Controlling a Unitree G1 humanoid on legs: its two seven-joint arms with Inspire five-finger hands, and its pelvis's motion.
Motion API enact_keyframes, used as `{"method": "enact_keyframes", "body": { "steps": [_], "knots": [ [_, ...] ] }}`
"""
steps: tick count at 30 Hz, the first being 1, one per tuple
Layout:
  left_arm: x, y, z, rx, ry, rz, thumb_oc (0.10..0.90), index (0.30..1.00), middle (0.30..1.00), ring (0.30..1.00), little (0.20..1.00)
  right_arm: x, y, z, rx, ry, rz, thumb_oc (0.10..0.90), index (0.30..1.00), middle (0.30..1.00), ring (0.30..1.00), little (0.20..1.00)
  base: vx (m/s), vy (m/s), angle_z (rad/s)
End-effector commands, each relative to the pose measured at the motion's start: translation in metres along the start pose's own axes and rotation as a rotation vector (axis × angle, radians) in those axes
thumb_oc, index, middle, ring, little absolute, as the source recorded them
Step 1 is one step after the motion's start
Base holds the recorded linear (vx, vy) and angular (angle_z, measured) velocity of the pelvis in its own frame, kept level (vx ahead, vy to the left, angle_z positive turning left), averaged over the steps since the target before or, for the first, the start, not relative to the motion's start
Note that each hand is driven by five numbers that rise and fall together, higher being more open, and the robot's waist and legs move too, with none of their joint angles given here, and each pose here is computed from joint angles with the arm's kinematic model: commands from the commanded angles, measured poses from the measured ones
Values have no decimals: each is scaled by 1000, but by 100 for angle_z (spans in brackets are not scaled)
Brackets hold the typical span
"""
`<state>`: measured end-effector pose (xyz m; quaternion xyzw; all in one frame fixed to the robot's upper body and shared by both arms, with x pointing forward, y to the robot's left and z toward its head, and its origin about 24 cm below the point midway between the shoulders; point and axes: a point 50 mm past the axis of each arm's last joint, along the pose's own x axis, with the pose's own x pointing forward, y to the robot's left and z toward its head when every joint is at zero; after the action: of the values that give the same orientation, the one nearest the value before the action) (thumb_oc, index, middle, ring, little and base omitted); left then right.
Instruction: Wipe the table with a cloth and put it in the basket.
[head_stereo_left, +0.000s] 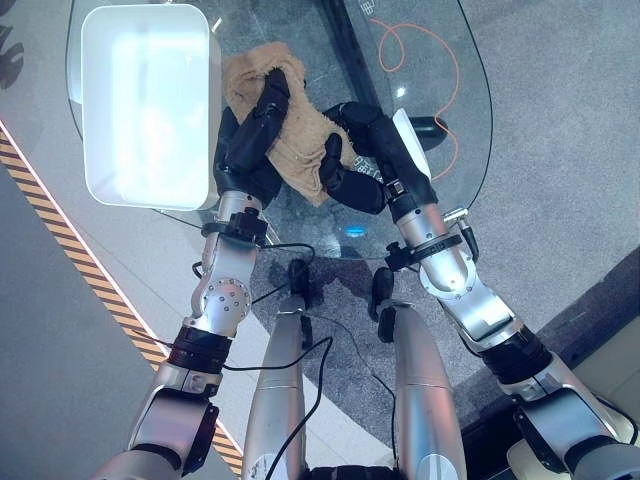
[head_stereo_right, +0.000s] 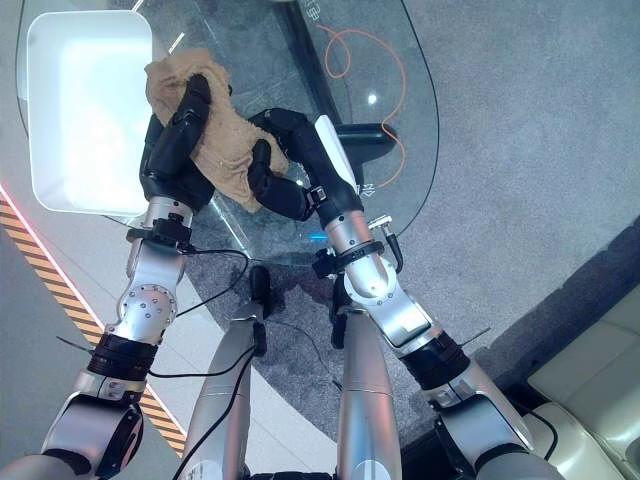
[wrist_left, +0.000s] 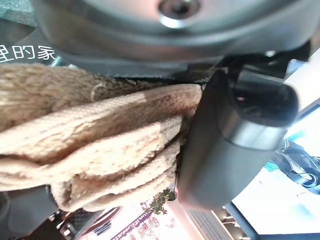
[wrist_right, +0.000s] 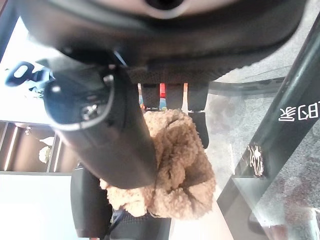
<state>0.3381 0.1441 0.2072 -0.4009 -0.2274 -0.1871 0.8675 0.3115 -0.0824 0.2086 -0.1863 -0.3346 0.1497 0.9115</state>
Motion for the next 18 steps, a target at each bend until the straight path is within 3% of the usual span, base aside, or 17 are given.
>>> {"method": "enact_keyframes", "body": {
  "steps": [1,18],
  "knots": [
    [17,-60,23,3,-153,-317,100,300,300,300,200,16,-4,114,164,-563,-29,800,900,900,900,900,0,0,0],
    [15,-59,24,0,-181,-314,100,300,300,300,200,16,-4,114,170,-566,-44,800,900,900,900,900,0,0,0]
  ]
}}
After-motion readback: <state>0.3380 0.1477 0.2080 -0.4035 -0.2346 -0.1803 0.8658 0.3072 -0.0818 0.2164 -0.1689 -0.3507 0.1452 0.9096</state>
